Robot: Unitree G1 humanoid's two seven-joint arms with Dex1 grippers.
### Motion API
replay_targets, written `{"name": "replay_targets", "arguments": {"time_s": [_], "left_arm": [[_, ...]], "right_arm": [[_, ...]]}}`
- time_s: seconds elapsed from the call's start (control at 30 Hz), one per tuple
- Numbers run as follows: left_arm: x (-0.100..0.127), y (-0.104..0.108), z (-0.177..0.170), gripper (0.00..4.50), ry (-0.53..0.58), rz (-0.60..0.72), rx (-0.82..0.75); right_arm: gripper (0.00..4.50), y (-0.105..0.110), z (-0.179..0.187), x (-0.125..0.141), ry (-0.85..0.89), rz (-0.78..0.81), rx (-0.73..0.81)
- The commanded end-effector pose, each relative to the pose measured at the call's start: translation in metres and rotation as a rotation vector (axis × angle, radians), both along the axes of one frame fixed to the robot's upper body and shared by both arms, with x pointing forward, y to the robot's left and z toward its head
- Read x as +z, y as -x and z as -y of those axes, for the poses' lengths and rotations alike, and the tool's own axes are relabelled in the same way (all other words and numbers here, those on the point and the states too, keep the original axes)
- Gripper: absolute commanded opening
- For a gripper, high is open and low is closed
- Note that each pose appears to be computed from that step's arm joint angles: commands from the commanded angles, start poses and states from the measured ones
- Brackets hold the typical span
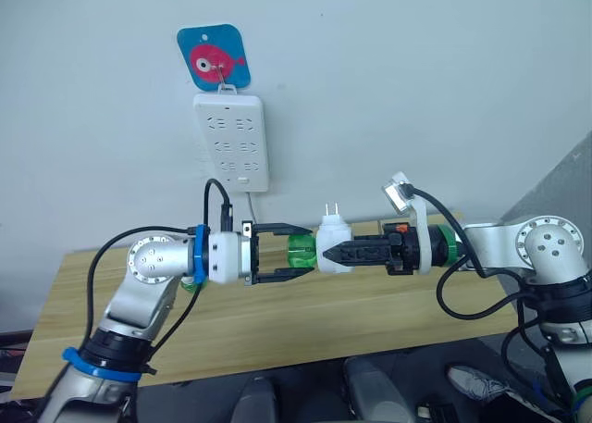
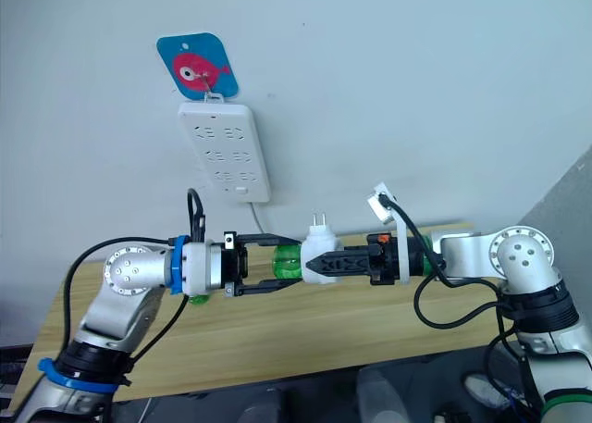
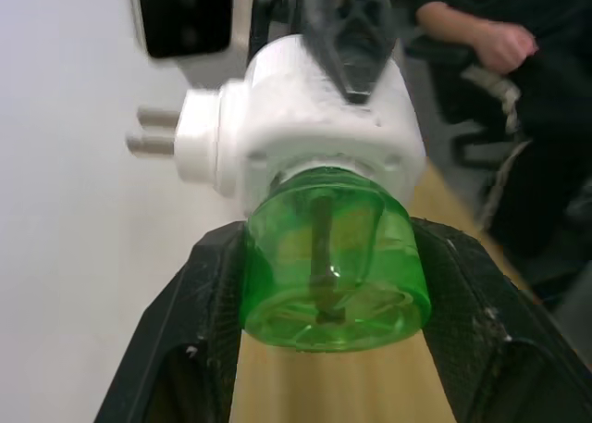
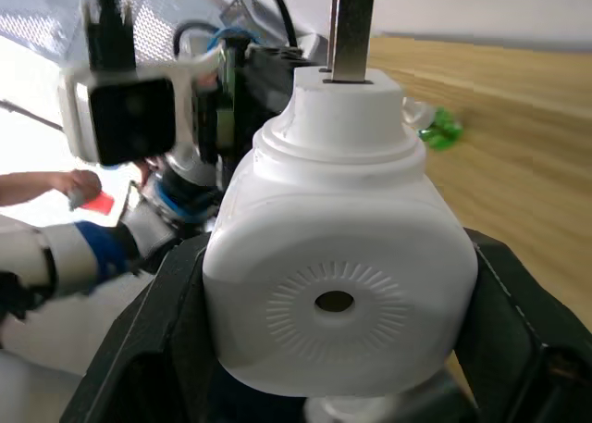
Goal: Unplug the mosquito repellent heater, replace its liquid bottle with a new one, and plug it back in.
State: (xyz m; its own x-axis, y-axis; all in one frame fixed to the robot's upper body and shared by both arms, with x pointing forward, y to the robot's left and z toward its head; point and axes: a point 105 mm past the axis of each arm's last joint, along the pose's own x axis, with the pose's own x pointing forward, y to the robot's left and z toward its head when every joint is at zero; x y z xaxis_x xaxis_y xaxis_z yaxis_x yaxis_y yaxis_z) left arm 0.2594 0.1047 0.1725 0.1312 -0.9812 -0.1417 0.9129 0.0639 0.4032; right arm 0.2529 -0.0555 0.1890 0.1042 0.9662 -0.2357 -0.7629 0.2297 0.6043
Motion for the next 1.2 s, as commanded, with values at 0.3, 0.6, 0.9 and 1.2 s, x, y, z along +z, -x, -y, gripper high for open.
{"name": "replay_targets", "arguments": {"time_s": [0.3,0.6,0.9,1.2], "left_arm": [[-0.001,-0.012,-0.016,2.27,-0.024,-0.815,0.146],[0.000,-0.006,-0.030,4.00,-0.093,-0.547,0.081],[0.004,0.001,-0.030,4.50,0.012,-0.010,0.086],[0.004,0.017,-0.025,4.50,0.071,0.456,0.066]], "right_arm": [[3.00,0.025,-0.006,0.028,-0.022,0.195,0.218],[3.00,0.025,-0.002,0.026,-0.035,0.175,0.221],[3.00,0.016,0.010,0.020,-0.050,0.098,0.154],[3.00,0.003,0.015,0.021,-0.095,0.023,0.074]]}}
